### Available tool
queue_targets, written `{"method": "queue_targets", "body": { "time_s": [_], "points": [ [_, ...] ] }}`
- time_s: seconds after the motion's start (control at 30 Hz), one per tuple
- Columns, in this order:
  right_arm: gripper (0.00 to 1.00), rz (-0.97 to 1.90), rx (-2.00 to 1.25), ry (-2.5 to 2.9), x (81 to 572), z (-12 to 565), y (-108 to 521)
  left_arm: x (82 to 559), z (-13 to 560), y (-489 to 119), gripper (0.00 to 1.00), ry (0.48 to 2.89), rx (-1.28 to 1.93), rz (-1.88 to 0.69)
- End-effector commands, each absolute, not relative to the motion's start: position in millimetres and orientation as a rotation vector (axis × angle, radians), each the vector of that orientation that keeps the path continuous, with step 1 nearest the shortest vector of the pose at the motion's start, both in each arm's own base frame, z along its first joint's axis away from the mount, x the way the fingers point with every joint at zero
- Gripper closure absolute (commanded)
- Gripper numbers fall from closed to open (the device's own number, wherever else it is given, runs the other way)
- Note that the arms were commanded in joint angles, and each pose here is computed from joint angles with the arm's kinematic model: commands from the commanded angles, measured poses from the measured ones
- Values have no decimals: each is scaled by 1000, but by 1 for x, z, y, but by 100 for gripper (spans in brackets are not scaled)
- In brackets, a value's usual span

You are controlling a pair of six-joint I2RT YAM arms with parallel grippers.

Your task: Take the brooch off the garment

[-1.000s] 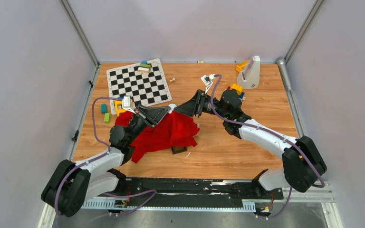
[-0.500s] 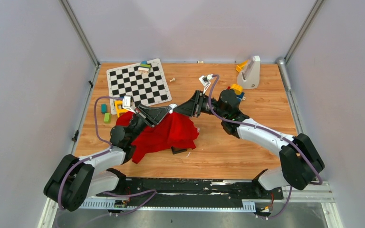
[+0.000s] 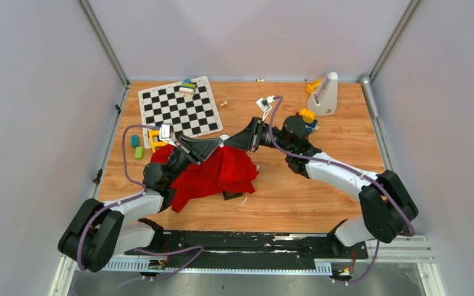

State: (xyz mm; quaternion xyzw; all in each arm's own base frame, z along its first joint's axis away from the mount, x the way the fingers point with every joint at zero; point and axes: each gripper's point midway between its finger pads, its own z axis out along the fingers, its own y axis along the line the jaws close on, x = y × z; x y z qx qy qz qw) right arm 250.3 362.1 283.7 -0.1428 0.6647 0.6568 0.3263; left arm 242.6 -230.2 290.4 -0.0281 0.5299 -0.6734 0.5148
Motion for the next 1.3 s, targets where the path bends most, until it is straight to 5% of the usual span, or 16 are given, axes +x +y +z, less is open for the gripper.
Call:
{"method": "queue_targets", "body": {
  "time_s": [0.0,0.33,0.6,0.7,0.93,1.27],
  "points": [
    [80,1678,-358,1773,263,280,369,218,328,-235,100,1130,82,-1700],
    [85,1654,-345,1835,271,267,375,214,329,-238,100,1137,120,-1715],
    [31,1644,-540,1686,245,286,369,217,323,-236,100,1153,79,-1718],
    [25,1649,-551,1633,237,294,362,219,321,-235,100,1158,63,-1702],
    [27,1633,-466,1587,234,295,349,219,325,-235,100,1148,64,-1707],
    [54,1625,-412,1571,229,284,339,217,325,-233,100,1141,71,-1700]
  ]
}}
